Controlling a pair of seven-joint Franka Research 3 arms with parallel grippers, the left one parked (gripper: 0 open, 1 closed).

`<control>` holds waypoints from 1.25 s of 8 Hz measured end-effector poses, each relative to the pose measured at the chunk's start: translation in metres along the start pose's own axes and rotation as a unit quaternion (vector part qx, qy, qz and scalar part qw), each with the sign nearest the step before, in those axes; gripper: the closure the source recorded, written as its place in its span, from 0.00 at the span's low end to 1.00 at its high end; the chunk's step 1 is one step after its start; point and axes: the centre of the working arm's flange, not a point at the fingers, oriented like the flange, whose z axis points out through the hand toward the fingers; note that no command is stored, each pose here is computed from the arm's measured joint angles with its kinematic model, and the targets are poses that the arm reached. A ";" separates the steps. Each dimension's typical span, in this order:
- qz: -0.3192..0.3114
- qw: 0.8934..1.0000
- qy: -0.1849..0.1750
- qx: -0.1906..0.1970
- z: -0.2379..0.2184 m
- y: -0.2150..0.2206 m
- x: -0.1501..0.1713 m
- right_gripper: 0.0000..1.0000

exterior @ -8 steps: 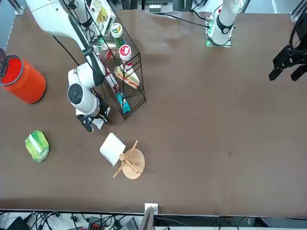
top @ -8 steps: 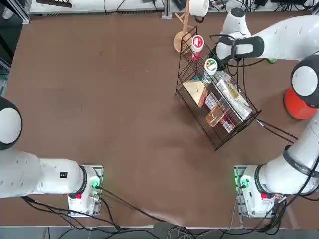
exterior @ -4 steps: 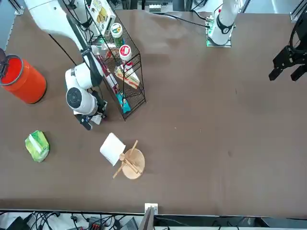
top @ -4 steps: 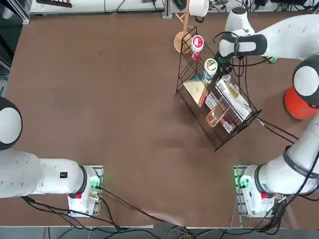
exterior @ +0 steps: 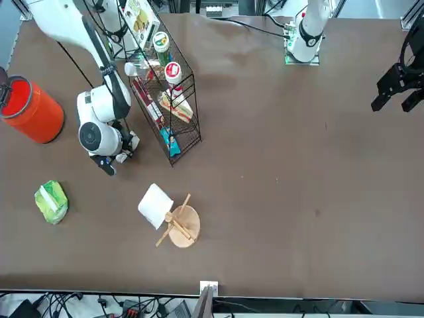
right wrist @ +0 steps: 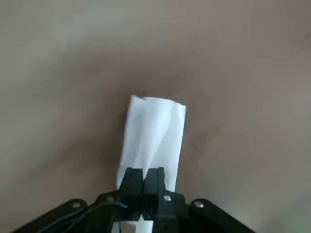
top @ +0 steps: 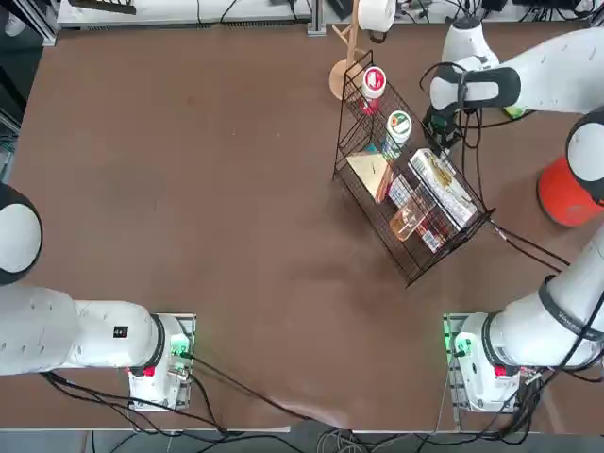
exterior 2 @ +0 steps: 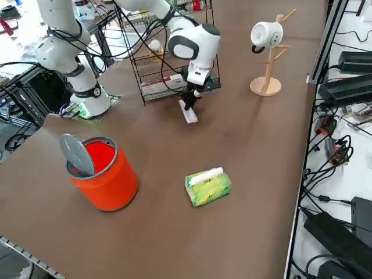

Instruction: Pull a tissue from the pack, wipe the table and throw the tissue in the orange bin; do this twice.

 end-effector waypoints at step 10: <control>-0.020 0.999 0.014 -0.037 0.030 0.023 0.010 0.99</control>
